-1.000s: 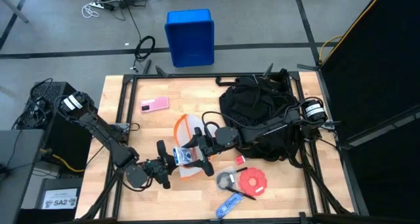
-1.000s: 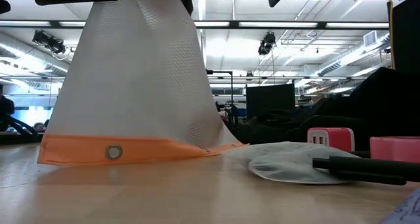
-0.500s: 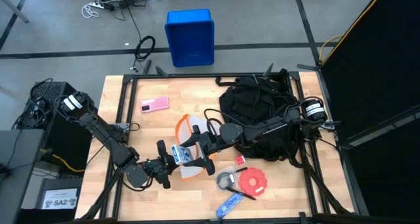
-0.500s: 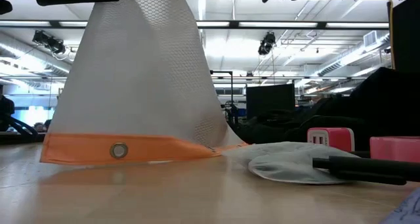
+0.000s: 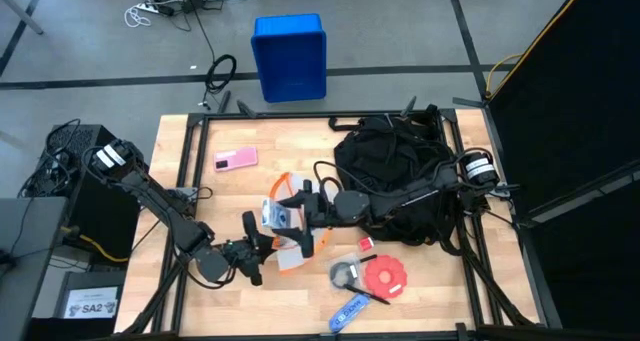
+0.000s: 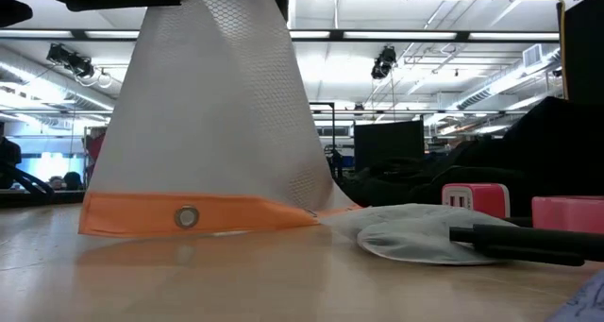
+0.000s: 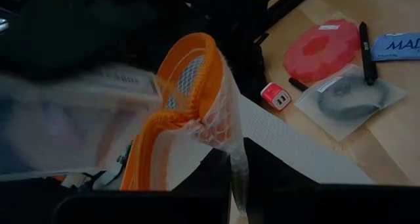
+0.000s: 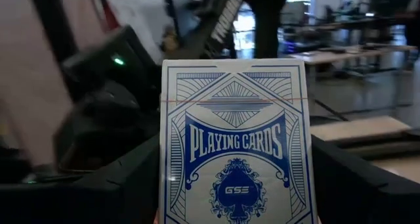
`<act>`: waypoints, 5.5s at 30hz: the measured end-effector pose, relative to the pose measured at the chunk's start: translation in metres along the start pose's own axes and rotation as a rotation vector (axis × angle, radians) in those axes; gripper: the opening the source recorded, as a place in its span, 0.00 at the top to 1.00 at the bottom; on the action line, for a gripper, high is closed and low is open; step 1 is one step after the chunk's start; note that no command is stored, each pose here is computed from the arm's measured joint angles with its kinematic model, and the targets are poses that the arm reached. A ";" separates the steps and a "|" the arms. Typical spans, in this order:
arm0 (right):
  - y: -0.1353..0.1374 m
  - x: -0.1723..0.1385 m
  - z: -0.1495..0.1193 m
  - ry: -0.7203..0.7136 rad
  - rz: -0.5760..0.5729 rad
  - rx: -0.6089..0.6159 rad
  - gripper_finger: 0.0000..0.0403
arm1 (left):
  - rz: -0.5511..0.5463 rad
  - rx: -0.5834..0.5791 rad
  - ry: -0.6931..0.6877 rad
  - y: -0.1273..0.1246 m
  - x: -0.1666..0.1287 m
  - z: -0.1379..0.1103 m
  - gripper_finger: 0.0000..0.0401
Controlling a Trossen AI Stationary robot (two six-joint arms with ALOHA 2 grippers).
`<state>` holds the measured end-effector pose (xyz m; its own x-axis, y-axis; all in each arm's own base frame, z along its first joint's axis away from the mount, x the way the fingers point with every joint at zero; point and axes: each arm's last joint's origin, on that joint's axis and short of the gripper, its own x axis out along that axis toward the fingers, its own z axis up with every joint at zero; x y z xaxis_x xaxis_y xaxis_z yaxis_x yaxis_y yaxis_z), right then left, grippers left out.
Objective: Unpack backpack
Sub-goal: Put the deck of cards into the zip bag, then adjust the zip bag
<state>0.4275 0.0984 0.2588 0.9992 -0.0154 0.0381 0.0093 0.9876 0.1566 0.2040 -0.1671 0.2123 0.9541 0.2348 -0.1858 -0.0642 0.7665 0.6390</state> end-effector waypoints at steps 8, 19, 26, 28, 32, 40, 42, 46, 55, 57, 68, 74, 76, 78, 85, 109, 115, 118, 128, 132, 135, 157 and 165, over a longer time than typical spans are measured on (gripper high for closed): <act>0.020 -0.007 -0.010 0.068 -0.026 -0.048 0.32 | 0.000 0.000 0.000 0.000 0.000 0.000 1.00; 0.028 -0.011 -0.020 0.158 -0.009 -0.091 0.24 | 0.002 -0.005 -0.003 0.000 0.000 0.000 1.00; 0.028 -0.011 -0.019 0.162 0.007 -0.188 0.08 | 0.001 -0.004 -0.002 0.000 0.000 0.000 1.00; 0.028 -0.013 -0.013 0.157 0.011 -0.204 0.09 | 0.001 -0.001 0.000 0.000 0.000 0.000 1.00; 0.028 -0.022 0.007 0.159 0.014 -0.236 0.14 | 0.005 0.000 0.002 0.000 0.000 0.000 1.00; 0.012 -0.049 0.037 0.333 0.009 -0.302 0.24 | 0.004 -0.001 0.002 0.000 0.000 0.000 1.00; 0.000 -0.055 0.046 0.375 -0.007 -0.308 0.26 | -0.006 -0.004 -0.002 0.000 0.000 0.000 1.00; -0.033 -0.061 0.067 0.389 0.015 -0.262 0.31 | -0.039 -0.012 -0.021 -0.001 0.000 0.001 1.00; -0.143 -0.046 0.071 0.498 0.259 -0.026 0.50 | -0.090 -0.054 -0.042 -0.002 0.000 0.002 1.00; -0.168 -0.041 0.071 0.529 0.262 0.030 0.54 | -0.100 -0.058 -0.045 -0.003 0.000 0.002 1.00; -0.258 0.004 0.003 0.773 0.441 0.335 0.44 | -0.107 -0.086 -0.046 -0.003 0.000 0.002 1.00; -0.270 0.027 -0.041 0.891 0.485 0.355 0.25 | -0.131 -0.099 -0.055 -0.004 0.000 0.002 1.00; -0.270 0.032 -0.052 0.910 0.511 0.358 0.21 | -0.130 -0.102 -0.055 -0.003 0.000 0.002 1.00; -0.269 0.035 -0.063 0.920 0.546 0.372 0.18 | -0.130 -0.102 -0.055 -0.003 0.000 0.002 1.00; -0.253 0.041 -0.075 0.901 0.653 0.227 0.34 | -0.125 -0.089 -0.052 -0.003 0.001 0.002 1.00; -0.168 0.035 0.065 0.715 0.646 -0.223 1.00 | -0.222 -0.231 0.031 -0.007 -0.008 -0.007 1.00; -0.127 0.004 0.112 0.728 0.587 -0.345 1.00 | -0.230 -0.275 0.074 -0.007 -0.015 -0.011 1.00; -0.113 -0.008 0.118 0.791 0.536 -0.383 1.00 | -0.201 -0.281 0.101 -0.006 -0.021 -0.011 1.00; -0.102 -0.014 0.059 1.016 0.484 -0.298 1.00 | -0.114 -0.329 0.089 -0.004 -0.046 0.008 1.00; -0.099 -0.013 0.042 1.033 0.476 -0.278 1.00 | -0.090 -0.352 0.106 -0.006 -0.053 0.004 1.00; -0.097 -0.013 0.041 1.043 0.443 -0.295 1.00 | -0.060 -0.387 0.148 -0.005 -0.054 -0.004 1.00; -0.106 -0.098 0.014 0.614 0.220 -0.225 1.00 | 0.065 -0.529 0.231 0.004 -0.046 -0.020 1.00; -0.087 -0.104 -0.018 0.538 0.199 -0.216 1.00 | 0.175 -0.619 0.285 0.013 -0.035 -0.035 1.00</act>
<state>0.3230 0.0168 0.2238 0.8623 0.1978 -0.4661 -0.2279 0.9736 -0.0086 0.1601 -0.1444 0.2014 0.8060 0.4687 -0.3615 -0.4456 0.8825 0.1505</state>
